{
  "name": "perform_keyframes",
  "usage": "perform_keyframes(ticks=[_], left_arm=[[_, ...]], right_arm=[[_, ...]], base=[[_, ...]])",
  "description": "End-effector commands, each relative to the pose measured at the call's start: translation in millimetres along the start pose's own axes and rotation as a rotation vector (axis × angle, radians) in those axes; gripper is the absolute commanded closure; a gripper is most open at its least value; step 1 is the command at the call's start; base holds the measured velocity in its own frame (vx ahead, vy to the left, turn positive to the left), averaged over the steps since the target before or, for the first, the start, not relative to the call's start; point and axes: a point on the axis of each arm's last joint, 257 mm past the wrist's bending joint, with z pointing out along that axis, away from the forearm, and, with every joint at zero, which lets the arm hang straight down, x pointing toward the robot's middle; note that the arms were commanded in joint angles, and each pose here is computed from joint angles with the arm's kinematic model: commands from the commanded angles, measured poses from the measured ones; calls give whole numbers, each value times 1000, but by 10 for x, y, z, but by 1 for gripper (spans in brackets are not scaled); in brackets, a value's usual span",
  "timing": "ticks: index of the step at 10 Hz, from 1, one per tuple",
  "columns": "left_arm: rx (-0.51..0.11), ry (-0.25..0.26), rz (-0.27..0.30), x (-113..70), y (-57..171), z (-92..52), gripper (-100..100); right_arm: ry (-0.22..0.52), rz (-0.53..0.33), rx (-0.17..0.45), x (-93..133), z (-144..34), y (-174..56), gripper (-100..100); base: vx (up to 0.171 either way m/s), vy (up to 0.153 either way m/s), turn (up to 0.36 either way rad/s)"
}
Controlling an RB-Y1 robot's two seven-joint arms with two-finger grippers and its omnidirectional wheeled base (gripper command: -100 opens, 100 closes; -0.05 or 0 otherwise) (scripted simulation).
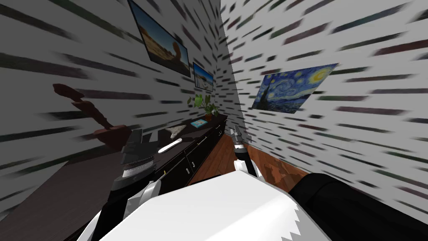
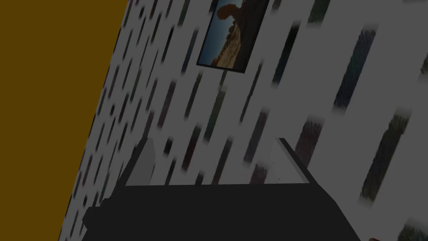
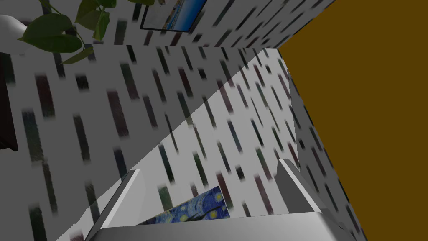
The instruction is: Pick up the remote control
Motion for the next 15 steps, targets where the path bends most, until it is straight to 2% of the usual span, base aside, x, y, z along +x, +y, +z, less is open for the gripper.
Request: perform_keyframes(ticks=[1, 3, 6, 7, 8, 9, 11, 12, 13, 14, 15], left_arm=[[-13, 26, 7, 17, 58, 10, -100], [-49, 63, 15, 26, 206, 24, -100], [-137, 111, 26, -16, 558, 38, -100], [-147, 115, 28, -14, 584, 35, -100], [-190, 130, 33, -46, 742, 34, -100], [-191, 130, 33, -46, 745, 33, -100], [-272, 151, 40, -146, 1054, 31, -100], [-293, 155, 44, -147, 1105, 18, -100], [-341, 164, 50, -216, 1276, 11, -100], [-350, 164, 51, -218, 1300, 3, -100], [-390, 172, 57, -300, 1447, 4, -100]], right_arm=[[0, 0, 0, 0, 0, 0, 0], [0, 0, 0, 0, 0, 0, 0], [0, 0, 0, 1, 0, 0, 0], [0, 0, 0, 1, 0, 0, 0], [0, 0, 0, 0, 0, 0, 0], [0, 0, 0, 1, 0, 0, 0], [0, 0, 0, 1, 0, 0, 0], [0, 0, 0, 1, 0, 0, 0], [0, 0, 0, 0, 0, 0, 0], [0, 0, 0, 1, 0, 0, 0], [0, 0, 0, 0, 0, 0, 0]], base=[[-3, -24, -82], [-12, -66, -89], [-2, -112, -145], [5, -86, -62], [-1, -86, -130], [-1, -63, -57], [13, -94, -170], [15, -86, -59], [11, -88, -136], [17, -71, -58], [17, -81, -152]])
